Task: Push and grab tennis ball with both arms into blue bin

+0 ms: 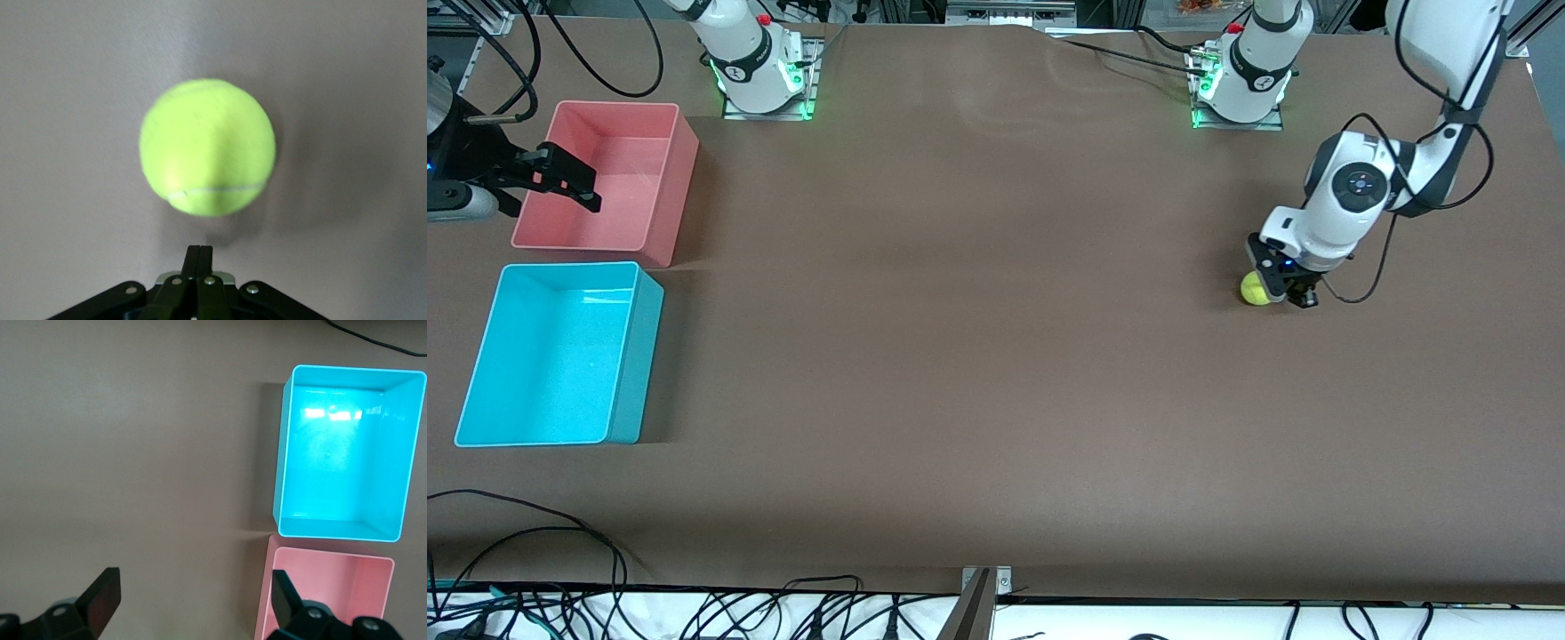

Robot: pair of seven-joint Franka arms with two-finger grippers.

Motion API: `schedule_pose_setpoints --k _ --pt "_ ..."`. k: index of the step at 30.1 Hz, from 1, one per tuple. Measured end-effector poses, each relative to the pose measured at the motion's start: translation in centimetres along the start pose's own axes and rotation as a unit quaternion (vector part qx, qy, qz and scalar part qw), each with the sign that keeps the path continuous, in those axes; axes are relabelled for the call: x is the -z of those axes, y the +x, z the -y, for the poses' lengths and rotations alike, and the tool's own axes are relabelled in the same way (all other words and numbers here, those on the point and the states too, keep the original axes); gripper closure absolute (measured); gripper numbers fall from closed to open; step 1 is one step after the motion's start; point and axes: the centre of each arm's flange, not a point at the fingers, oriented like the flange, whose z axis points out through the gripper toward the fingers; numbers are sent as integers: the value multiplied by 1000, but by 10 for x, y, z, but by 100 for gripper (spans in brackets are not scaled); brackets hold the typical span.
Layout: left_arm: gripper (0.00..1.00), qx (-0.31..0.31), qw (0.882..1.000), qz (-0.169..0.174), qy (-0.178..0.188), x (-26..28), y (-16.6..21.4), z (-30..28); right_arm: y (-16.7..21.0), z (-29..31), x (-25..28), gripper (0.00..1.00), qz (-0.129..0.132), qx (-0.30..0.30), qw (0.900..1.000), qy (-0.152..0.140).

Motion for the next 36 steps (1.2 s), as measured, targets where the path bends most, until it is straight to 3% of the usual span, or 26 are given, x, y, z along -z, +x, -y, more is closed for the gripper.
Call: schedule_pose_setpoints --k 6,10,25,30,36 --pt "99 45 998 -37 0 17 75 -10 0 0 0 0 0 0 1000 0" --pt "99 60 997 -37 -9 28 111 -16 0 0 0 0 0 0 1000 0" --pt "99 78 996 -30 -12 27 104 -6 -1 1 -1 0 5 1 1000 2" --pt "99 78 996 -30 -13 26 105 -6 -7 8 -8 0 39 3 999 24" --pt "99 78 996 -30 -13 26 105 -6 -19 30 -36 0 132 22 990 35"
